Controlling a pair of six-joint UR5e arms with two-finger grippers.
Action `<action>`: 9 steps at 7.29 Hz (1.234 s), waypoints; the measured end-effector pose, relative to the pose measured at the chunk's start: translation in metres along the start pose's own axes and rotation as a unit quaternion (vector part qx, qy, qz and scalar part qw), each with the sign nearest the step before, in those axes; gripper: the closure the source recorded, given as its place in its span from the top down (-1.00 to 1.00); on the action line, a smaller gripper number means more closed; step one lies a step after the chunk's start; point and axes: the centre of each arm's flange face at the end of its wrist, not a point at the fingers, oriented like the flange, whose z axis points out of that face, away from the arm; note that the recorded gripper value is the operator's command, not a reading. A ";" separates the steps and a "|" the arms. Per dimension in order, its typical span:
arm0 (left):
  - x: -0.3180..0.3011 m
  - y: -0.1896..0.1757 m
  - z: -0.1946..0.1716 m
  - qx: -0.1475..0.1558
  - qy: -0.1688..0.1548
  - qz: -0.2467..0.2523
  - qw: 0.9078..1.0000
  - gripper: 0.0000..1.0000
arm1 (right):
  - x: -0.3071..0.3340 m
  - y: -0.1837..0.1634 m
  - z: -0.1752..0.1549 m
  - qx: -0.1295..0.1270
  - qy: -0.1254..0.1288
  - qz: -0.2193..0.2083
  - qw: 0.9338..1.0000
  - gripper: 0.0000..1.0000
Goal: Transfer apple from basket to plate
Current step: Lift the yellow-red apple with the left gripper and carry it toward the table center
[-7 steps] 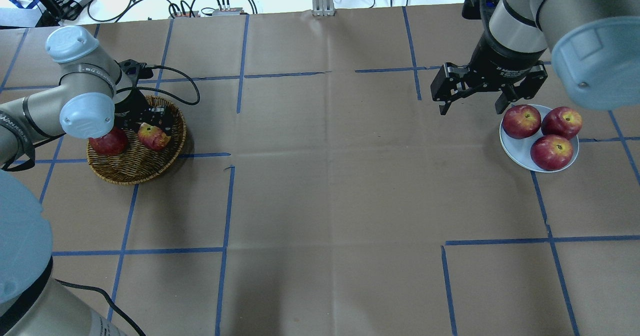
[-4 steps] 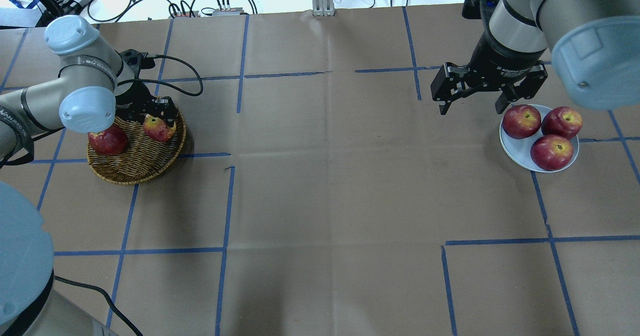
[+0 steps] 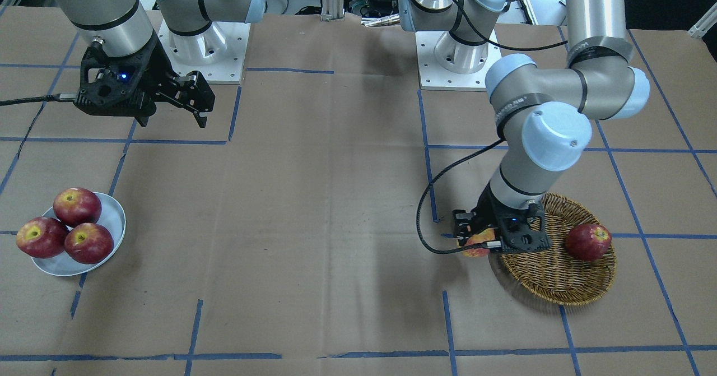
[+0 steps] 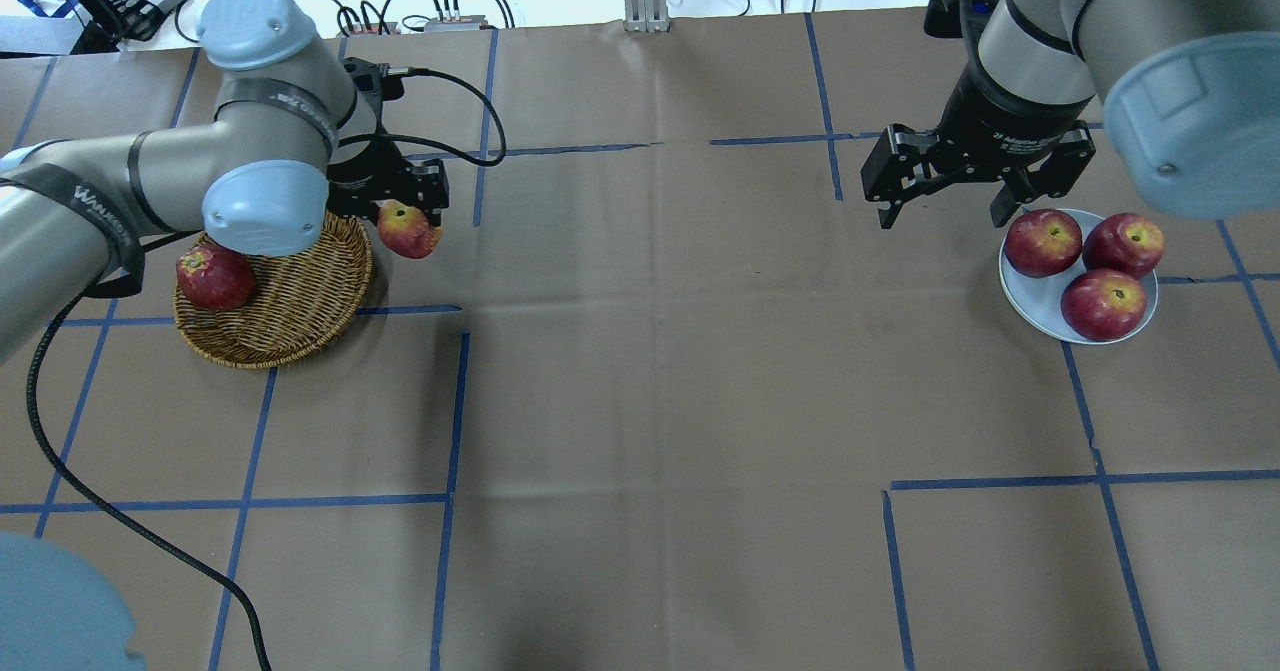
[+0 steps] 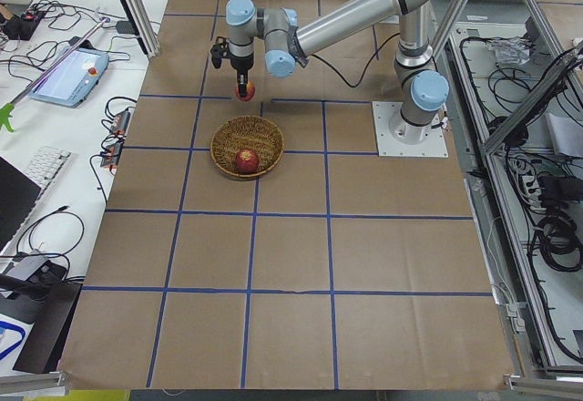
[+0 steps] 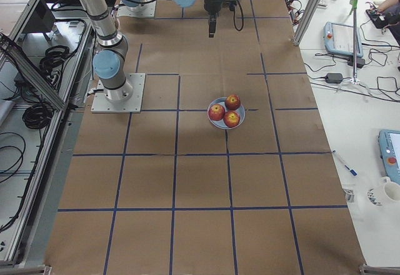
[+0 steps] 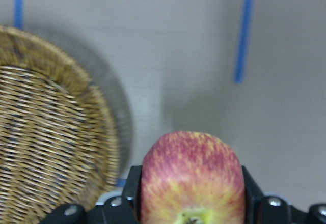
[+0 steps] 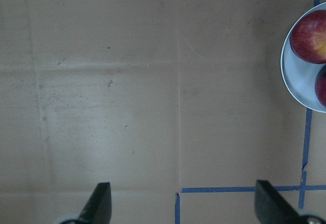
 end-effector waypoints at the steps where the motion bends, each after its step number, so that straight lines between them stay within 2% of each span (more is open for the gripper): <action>1: 0.047 0.015 0.001 -0.002 0.003 0.006 1.000 0.35 | 0.000 0.000 0.000 0.000 0.000 0.000 1.000 1.00; 3: 0.121 0.040 0.019 -0.012 0.006 0.026 1.000 0.34 | 0.000 0.000 0.000 0.001 0.000 0.000 1.000 1.00; 5: 0.175 0.043 0.034 -0.011 0.007 0.047 0.999 0.35 | 0.000 0.000 0.000 0.001 0.000 0.000 1.000 1.00; 7: 0.191 0.037 0.029 -0.004 0.009 0.055 0.998 0.65 | 0.000 0.000 0.000 0.001 0.000 0.000 1.000 1.00; 9: 0.193 0.036 0.023 0.002 0.011 0.058 0.998 0.75 | 0.000 0.000 0.000 0.001 0.000 0.000 1.000 1.00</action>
